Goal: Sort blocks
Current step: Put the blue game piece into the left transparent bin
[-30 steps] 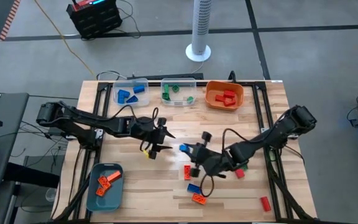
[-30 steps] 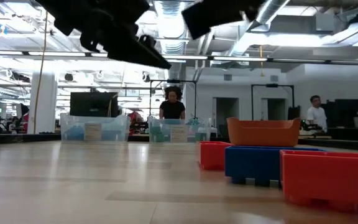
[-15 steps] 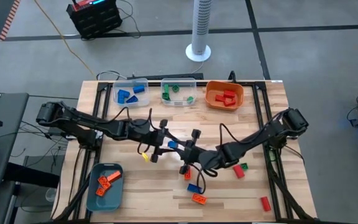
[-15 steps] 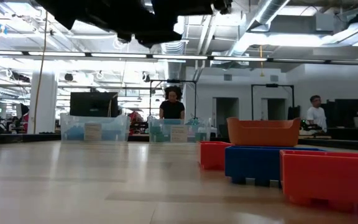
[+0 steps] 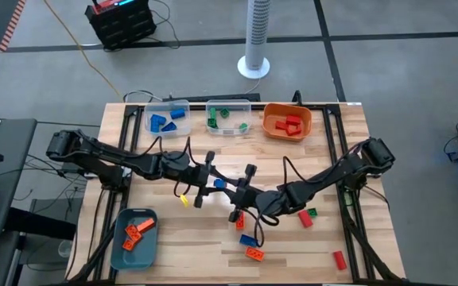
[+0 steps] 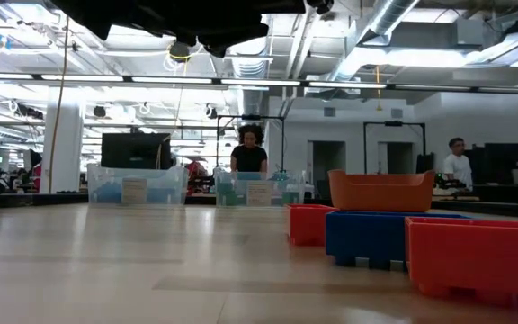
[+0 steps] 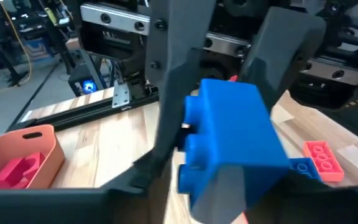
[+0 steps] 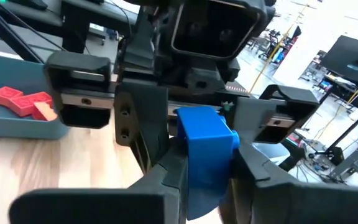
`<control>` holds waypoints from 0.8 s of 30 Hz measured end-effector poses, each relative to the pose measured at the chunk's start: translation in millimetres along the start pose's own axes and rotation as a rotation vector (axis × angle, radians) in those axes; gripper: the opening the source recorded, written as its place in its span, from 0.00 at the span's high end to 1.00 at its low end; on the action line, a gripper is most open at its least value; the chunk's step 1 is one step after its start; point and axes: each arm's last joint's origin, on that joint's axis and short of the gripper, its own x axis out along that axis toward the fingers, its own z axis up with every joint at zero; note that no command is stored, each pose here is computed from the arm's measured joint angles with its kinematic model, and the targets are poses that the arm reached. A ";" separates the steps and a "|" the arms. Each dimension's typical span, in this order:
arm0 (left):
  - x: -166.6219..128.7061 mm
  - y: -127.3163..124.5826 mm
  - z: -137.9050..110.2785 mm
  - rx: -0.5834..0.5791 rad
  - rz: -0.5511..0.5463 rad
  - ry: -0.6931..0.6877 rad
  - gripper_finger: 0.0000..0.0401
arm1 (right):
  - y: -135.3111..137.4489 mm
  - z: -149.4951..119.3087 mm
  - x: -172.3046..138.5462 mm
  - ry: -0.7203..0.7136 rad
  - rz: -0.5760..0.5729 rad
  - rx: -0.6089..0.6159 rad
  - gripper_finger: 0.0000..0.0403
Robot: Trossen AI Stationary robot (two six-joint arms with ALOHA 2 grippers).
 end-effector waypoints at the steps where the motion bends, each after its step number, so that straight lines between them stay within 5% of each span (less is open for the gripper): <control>1: 0.1 0.0 -0.1 0.006 0.000 0.000 0.68 | -0.1 -0.1 0.1 0.001 -0.001 0.000 0.79; 5: 0.1 0.0 -0.2 0.005 -0.001 0.000 0.83 | -0.9 0.1 0.4 0.001 -0.005 0.004 0.75; 16: -15.9 14.1 -3.7 -0.043 0.037 0.121 0.87 | -13.2 16.8 -22.1 0.019 -0.075 -0.013 0.43; 24: -59.5 61.6 -23.5 -0.114 0.312 0.438 0.86 | -28.3 10.0 -43.4 0.161 -0.154 0.077 0.38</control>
